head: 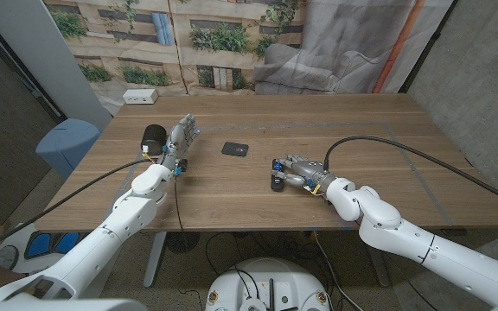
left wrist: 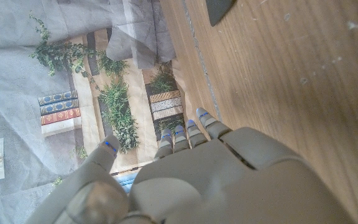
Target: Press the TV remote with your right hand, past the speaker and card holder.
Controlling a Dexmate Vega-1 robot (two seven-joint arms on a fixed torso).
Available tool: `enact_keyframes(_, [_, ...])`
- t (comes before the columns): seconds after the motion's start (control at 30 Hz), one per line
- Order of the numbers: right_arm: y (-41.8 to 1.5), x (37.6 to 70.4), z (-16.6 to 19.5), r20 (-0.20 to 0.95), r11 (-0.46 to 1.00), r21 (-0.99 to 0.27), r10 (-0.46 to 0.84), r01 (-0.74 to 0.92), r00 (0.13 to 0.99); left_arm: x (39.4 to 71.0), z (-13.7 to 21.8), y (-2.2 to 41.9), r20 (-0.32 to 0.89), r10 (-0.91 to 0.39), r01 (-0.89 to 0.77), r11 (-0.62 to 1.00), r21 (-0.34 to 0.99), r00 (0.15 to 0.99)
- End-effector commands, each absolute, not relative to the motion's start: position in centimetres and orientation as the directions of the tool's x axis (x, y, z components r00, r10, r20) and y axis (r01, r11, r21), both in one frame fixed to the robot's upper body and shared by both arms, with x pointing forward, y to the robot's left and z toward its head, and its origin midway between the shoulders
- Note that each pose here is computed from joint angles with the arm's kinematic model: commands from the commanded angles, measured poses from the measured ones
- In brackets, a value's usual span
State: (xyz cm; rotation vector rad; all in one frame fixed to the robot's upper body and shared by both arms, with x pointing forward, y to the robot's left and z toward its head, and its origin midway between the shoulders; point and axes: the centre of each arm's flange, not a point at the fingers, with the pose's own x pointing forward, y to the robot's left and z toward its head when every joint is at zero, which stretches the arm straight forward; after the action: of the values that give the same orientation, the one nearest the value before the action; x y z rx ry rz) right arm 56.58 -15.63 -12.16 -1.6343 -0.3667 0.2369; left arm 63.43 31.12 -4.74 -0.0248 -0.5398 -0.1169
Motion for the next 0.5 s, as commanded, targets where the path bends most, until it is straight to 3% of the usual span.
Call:
enact_keyframes(0.03, [-15.6,56.4,-11.4,0.108,-0.054,-0.989,0.357,0.136,0.928,63.5,-4.6,31.1,0.515,-0.103,0.116,0.993,0.007,0.851])
enact_keyframes(0.5, [-14.9,55.2,-8.9,0.216,-0.024,-0.97,0.367,0.241,0.905,63.6,-5.1,30.8,0.508,-0.106,0.122,0.993,0.001,0.855])
